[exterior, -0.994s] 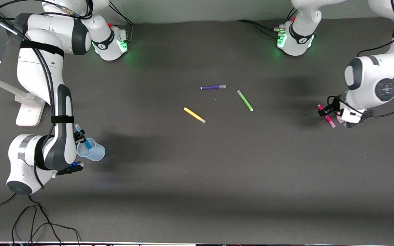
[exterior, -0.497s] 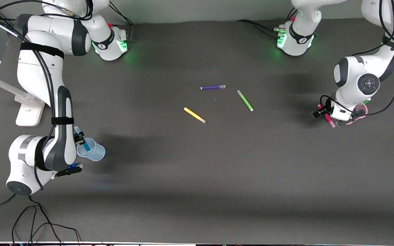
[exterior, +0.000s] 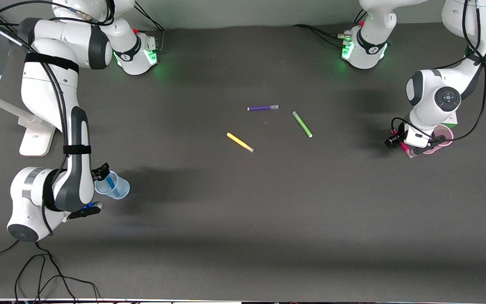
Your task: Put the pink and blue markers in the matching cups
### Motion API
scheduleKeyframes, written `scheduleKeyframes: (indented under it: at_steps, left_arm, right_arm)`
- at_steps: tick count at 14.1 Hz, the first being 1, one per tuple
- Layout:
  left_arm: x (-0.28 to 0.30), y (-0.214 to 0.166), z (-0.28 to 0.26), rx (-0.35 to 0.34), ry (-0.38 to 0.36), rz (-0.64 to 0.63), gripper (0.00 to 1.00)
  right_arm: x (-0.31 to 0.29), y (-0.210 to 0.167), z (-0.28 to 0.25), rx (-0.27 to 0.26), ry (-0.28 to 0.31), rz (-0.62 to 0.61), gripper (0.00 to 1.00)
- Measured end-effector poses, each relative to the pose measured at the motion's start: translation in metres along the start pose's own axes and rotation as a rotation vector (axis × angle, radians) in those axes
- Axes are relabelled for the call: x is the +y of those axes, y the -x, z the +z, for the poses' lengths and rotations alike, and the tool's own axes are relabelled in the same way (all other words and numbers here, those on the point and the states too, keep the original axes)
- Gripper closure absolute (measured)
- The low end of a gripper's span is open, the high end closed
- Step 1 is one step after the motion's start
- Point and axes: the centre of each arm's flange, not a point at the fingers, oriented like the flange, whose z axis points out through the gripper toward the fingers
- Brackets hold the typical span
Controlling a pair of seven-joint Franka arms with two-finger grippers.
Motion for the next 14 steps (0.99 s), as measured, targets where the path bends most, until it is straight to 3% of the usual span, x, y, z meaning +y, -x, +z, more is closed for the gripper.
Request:
scheduleKeyframes:
  at_steps: [1,9,14]
  left_arm:
    - [0.0,0.0,0.0,0.001,0.0,0.001,0.35]
    - [-0.001,0.0,0.0,0.002,0.0,0.0,0.28]
    - [-0.004,0.003,0.003,-0.038,-0.028,0.01,0.27]
  right_arm:
    - [-0.001,0.003,-0.007,0.014,0.005,0.0,0.0]
    - [-0.017,0.094,-0.111,0.227,0.021,-0.028,0.0]
    - [-0.025,0.156,-0.164,0.356,0.036,-0.032,0.0]
